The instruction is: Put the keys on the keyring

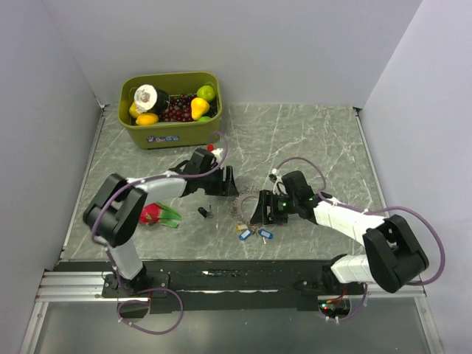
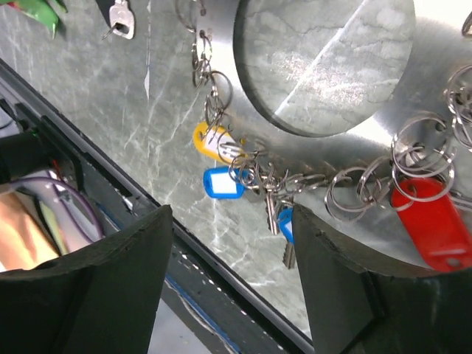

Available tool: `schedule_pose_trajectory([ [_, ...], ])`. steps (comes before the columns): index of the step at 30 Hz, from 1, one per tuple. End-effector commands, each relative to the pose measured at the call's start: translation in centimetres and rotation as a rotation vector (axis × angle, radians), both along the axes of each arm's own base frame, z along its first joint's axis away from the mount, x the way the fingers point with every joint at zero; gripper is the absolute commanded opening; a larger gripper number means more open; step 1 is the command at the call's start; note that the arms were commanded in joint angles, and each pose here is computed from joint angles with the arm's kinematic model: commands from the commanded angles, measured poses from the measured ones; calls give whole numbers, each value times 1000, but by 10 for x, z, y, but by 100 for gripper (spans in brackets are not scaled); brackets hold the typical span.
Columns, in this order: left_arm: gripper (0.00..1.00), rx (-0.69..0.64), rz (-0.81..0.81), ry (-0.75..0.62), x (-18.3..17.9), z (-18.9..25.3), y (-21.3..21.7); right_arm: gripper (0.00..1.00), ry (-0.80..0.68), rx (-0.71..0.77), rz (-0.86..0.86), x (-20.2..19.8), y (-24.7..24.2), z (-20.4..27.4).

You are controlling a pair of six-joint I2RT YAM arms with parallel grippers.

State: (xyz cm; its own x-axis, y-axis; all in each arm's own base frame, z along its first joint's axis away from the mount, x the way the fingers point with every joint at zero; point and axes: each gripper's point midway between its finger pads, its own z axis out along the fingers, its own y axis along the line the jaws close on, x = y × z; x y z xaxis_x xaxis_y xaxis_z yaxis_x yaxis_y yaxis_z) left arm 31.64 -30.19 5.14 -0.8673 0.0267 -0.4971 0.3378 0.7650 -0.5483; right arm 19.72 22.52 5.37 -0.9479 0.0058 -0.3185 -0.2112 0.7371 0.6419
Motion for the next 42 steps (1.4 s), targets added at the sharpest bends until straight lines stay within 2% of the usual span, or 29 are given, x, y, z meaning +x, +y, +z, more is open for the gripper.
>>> schedule_pose_trajectory([
  [1, 70, -72, -111, -120, -20, 36, 1, 73, -131, -12, 38, 8, -3, 23],
  [5, 69, -153, -238, -160, -50, 47, -4, 72, -241, 7, 73, 17, -3, 39],
  [9, 67, -213, -354, -201, -71, 60, -17, 72, -324, 93, 79, 21, -4, 59],
  [14, 65, -228, -424, -230, -83, 65, -35, 72, -404, 207, 78, 26, -12, 86],
  [21, 61, -191, -458, -249, -88, 50, -57, 71, -413, 269, 36, 30, -25, 95],
  [26, 54, -133, -468, -249, -89, 32, -71, 71, -406, 263, 26, 30, -30, 92],
  [39, 36, -53, -453, -250, -86, 9, -73, 71, -387, 266, 30, 29, -30, 87],
  [42, 35, -42, -463, -248, -88, 6, -72, 71, -383, 272, 33, 29, -29, 87],
])
